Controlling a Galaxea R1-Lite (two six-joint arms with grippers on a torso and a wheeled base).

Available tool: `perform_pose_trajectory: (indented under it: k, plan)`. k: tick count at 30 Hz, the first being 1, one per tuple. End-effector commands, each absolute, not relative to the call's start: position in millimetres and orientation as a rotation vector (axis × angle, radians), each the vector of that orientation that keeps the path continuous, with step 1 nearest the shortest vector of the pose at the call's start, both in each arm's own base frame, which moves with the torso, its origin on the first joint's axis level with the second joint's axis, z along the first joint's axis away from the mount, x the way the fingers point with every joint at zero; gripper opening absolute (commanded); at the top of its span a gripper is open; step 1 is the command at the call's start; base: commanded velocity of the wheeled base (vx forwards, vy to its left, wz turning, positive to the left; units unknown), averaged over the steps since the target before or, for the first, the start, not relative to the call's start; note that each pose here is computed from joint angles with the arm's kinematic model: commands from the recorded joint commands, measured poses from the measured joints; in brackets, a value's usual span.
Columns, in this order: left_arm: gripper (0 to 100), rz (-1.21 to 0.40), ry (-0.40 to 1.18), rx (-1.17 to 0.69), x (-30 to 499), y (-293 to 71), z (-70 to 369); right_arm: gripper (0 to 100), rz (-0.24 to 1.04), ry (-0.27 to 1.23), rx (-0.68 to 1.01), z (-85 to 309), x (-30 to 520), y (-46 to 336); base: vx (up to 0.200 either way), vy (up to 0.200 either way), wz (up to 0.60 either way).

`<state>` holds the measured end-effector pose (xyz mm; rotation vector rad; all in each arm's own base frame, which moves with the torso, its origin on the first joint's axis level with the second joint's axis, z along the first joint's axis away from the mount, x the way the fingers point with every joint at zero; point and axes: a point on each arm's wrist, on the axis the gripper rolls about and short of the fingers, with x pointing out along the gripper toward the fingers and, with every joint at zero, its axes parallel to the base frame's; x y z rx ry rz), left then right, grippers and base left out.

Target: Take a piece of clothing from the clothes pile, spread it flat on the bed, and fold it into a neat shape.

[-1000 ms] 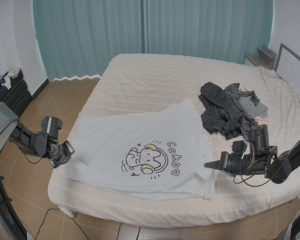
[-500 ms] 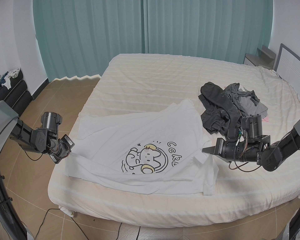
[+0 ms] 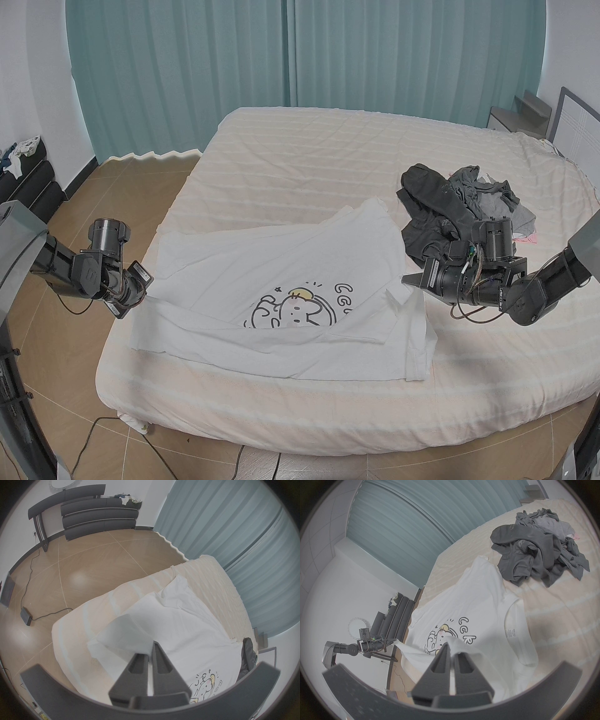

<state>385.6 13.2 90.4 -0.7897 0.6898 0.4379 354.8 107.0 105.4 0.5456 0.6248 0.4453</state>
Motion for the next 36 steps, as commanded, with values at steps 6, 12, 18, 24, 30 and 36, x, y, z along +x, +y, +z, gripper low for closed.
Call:
perform_pose_trajectory:
  k: [6, 12, 18, 24, 30, 36]
  plan:
    - [0, 0.444, 0.675, -0.815, 411.0, 13.9, 77.6, 0, 0.415, 0.601, 0.541, 98.3, 372.2, 110.4, 0.000, 0.000, 0.00]
    - [0, 0.441, 0.671, -0.821, 416.7, 14.0, 75.2, 0, 0.388, 0.587, 0.534, 95.1, 379.6, 111.8, 0.000, 0.000, 0.00]
    - [0, 0.421, 0.669, -0.835, 419.7, 15.5, 77.2, 0, 0.381, 0.582, 0.535, 92.7, 385.2, 112.6, 0.000, 0.000, 0.00]
    - [0, 0.422, 0.667, -0.838, 423.0, 17.5, 74.8, 0, 0.359, 0.557, 0.536, 93.3, 394.4, 110.2, 0.000, 0.000, 0.00]
    - [0, 0.420, 0.667, -0.839, 429.5, 17.7, 70.6, 0, 0.344, 0.556, 0.535, 89.7, 397.8, 110.1, 0.000, 0.000, 0.00]
    - [100, 0.415, 0.649, -0.837, 437.4, 18.8, 70.0, 100, 0.328, 0.561, 0.543, 83.4, 403.4, 106.9, 0.000, 0.000, 0.00]
